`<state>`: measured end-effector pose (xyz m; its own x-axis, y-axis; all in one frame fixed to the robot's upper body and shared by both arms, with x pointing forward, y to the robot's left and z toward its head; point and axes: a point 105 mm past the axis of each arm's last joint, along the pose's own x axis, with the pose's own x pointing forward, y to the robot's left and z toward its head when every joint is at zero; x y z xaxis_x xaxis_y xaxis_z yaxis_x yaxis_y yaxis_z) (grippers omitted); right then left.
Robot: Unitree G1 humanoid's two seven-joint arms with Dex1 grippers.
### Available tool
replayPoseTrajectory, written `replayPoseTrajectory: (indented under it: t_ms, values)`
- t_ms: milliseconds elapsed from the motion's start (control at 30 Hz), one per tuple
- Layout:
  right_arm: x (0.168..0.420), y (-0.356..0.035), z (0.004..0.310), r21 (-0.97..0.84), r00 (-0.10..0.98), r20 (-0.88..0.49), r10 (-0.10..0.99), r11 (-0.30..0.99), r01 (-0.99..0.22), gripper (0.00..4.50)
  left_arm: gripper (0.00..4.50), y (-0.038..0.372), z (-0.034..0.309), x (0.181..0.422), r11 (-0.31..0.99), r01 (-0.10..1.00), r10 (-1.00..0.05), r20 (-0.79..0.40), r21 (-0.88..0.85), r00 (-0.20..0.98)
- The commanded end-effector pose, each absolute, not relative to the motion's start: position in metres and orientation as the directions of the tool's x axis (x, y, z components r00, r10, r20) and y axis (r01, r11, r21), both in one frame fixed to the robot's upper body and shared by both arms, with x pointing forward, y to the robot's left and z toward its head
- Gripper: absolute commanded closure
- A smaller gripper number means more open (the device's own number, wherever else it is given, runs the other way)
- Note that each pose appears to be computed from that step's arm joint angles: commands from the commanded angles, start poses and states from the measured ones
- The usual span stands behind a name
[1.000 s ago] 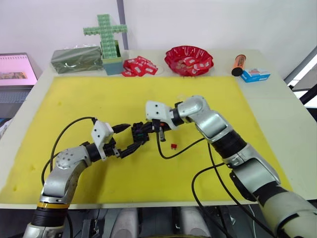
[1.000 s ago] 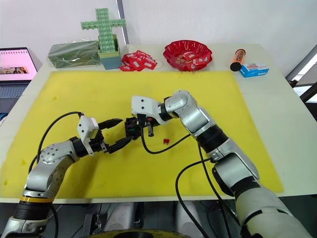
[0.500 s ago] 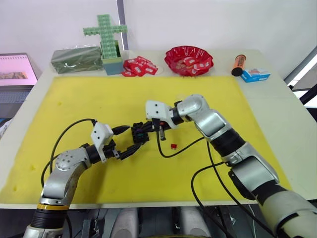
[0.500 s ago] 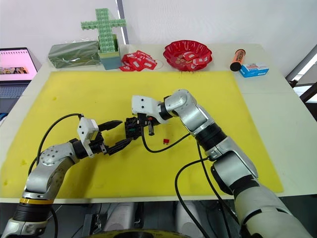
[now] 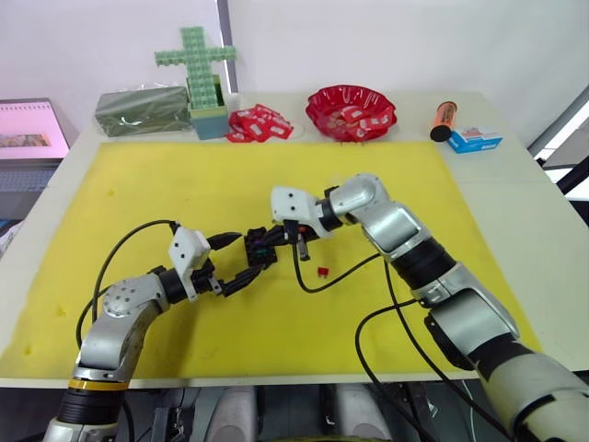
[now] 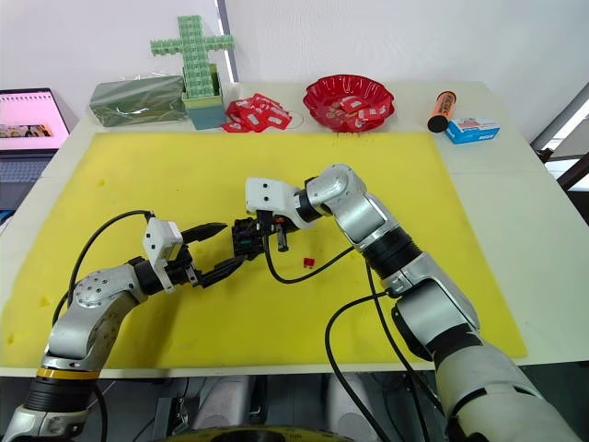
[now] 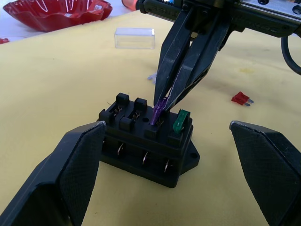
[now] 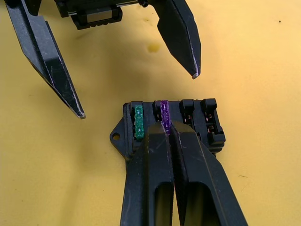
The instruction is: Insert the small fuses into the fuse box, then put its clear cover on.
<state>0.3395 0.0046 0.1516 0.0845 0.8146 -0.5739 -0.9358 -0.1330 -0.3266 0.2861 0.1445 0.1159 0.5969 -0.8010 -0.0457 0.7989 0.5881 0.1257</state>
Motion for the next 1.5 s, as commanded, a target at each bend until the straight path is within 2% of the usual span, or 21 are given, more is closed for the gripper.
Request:
replayPoseTrajectory:
  t_ms: [33,1033,1500]
  values:
    - [0.335,0.008,0.158,-0.334,0.063,-0.568,0.821,-0.160,-0.929,4.50,0.06,0.144,0.125,0.285,0.583,0.795,-0.804,-0.025,0.165,0.594]
    - [0.335,0.012,0.176,-0.338,0.065,-0.526,0.848,-0.139,-0.931,4.50,0.06,0.146,0.123,0.286,0.582,0.791,-0.801,-0.035,0.187,0.598]
    - [0.341,0.012,0.161,-0.348,0.090,-0.578,0.811,-0.145,-0.926,4.50,0.06,0.145,0.123,0.286,0.581,0.793,-0.802,-0.035,0.185,0.596]
